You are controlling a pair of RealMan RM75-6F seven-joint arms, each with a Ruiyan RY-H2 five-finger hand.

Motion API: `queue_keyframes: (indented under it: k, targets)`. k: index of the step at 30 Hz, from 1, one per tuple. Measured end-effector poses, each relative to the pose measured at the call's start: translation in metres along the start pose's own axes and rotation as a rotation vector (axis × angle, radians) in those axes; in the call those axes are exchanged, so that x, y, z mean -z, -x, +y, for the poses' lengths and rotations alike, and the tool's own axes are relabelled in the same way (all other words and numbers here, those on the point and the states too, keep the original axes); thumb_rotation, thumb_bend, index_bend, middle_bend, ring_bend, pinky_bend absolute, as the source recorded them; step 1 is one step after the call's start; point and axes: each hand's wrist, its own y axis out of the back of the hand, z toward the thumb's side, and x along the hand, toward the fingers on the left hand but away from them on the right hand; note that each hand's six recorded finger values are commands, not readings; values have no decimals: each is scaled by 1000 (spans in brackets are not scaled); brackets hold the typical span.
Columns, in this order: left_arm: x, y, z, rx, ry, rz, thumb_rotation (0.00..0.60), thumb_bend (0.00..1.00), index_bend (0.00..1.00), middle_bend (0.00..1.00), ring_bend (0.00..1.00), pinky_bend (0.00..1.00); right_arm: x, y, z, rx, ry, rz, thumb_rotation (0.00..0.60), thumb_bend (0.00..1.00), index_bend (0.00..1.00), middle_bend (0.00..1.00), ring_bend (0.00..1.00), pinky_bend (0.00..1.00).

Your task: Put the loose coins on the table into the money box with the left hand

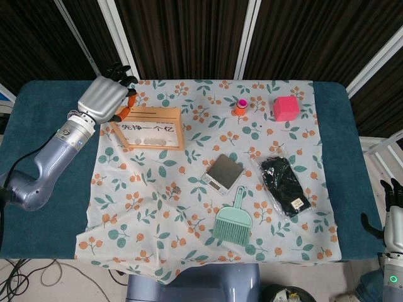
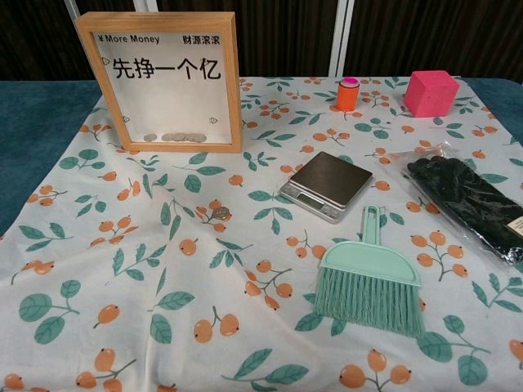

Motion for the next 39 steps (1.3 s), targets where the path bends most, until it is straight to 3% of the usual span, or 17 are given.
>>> queue_keyframes:
  k: [14,20,39]
  targets:
    - [7,-24,-2,161,-36,125,600,559,773,162,0,0,1,0,1,9,0,-6,600,394,117,27,50,0]
    - [-3,-37,-5,220,-101,161,600,562,773,162,0,0,1,0,1,13,-1,-7,600,395,117,27,50,0]
    - [-8,-44,-19,189,-47,176,600,539,752,166,0,0,3,0,4,22,9,-18,600,395,117,27,50,0]
